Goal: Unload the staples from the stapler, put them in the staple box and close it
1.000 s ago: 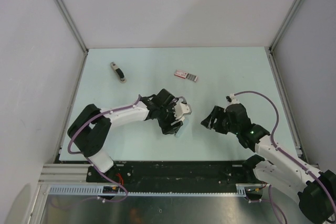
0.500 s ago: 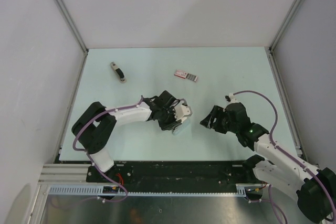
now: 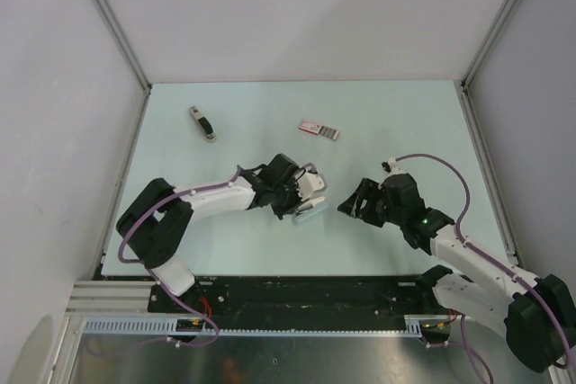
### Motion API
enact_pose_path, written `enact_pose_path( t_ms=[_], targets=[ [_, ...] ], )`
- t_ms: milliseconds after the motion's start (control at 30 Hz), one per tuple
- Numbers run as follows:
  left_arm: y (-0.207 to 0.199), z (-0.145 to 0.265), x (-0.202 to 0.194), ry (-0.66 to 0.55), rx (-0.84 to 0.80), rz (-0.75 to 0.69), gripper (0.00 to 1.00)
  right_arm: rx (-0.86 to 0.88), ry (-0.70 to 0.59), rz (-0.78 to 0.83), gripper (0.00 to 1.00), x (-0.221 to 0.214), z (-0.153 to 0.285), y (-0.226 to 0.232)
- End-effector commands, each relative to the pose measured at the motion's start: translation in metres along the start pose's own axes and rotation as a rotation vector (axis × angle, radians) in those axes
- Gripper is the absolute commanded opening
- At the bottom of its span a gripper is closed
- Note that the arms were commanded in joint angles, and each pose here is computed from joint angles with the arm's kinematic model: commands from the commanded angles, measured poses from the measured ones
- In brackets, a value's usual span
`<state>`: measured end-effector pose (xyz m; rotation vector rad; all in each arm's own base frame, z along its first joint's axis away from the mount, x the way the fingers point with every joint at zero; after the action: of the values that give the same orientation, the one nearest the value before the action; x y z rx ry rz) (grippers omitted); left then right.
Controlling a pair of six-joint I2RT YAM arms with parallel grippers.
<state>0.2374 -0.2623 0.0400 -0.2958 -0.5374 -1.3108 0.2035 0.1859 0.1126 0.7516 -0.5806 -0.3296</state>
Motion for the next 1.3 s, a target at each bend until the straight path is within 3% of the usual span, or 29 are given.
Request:
enact_pose_path(
  t_ms=[0, 333, 467, 600, 800, 1267],
  targets=[
    [0.024, 0.035, 0.033, -0.164, 0.118, 0.063, 0.00, 0.072, -0.003, -0.022, 0.69, 0.003, -0.003, 0.016],
    [0.099, 0.147, 0.021, -0.422, 0.344, 0.411, 0.00, 0.345, 0.008, 0.043, 0.87, 0.007, -0.031, 0.098],
    [0.102, 0.177, -0.009, -0.411, 0.459, 0.470, 0.00, 0.477, 0.063, 0.132, 0.91, -0.007, -0.063, 0.153],
    [0.099, 0.190, -0.039, -0.376, 0.539, 0.517, 0.00, 0.639, 0.064, 0.177, 0.98, -0.020, -0.083, 0.200],
    [0.090, 0.200, -0.068, -0.332, 0.621, 0.539, 0.00, 0.797, 0.071, 0.262, 0.99, -0.034, -0.104, 0.258],
    [0.090, 0.210, -0.082, -0.327, 0.665, 0.592, 0.00, 0.851, 0.157, 0.243, 0.99, -0.061, -0.140, 0.276]
  ],
)
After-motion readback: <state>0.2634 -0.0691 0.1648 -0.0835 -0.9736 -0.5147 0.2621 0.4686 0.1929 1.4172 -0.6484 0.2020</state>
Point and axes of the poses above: each gripper's point midway between its finger pads, its own z axis back along the fingers, its own y axis along the line the jaws close on, x = y × z, the point moved 2 cm from there along z, back along the fingers, and after that the axes turned 8 degrees about -z, right-handed, at the moved point
